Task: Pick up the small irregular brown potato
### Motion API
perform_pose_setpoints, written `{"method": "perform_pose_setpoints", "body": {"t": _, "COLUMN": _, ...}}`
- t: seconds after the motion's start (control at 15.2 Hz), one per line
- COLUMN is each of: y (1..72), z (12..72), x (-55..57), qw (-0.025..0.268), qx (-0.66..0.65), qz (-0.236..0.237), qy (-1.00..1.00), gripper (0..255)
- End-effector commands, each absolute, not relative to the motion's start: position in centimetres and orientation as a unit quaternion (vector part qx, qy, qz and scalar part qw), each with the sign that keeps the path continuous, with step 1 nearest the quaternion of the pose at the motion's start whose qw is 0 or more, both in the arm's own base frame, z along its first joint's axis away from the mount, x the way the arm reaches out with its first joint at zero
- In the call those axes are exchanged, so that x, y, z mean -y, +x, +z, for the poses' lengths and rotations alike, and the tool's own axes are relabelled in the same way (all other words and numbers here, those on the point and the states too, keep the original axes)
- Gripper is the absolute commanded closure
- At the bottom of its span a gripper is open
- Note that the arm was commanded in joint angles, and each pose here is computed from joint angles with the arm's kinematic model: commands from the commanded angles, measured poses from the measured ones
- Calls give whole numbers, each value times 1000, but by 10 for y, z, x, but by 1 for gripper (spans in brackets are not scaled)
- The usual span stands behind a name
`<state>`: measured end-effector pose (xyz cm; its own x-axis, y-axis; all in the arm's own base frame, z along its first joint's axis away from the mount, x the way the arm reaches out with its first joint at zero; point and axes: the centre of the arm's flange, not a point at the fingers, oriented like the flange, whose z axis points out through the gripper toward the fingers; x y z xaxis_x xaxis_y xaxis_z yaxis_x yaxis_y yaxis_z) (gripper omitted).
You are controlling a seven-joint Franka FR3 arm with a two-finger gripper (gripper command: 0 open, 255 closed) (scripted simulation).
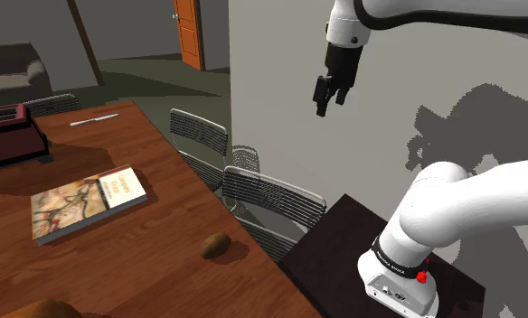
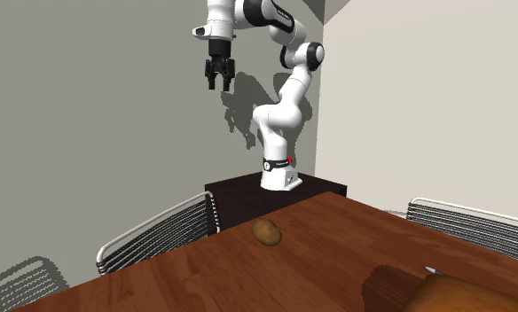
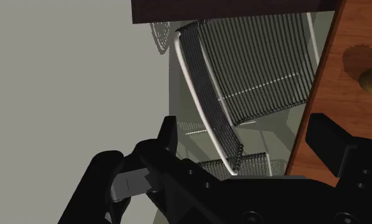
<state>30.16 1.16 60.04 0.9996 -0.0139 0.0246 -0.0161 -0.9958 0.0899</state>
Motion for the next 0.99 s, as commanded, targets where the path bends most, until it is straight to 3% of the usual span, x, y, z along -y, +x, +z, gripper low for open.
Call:
{"method": "perform_pose_setpoints", "body": {"t": 0.0, "y": 302, "z": 600, "x": -12, "qw": 45, "qx": 8, "qz": 12, "qy": 999, "gripper": 0}}
{"method": "perform_pose_setpoints", "body": {"t": 0.92, "y": 366, "z": 470, "x": -113, "qw": 28, "qx": -181, "qz": 28, "qy": 983, "gripper": 0}}
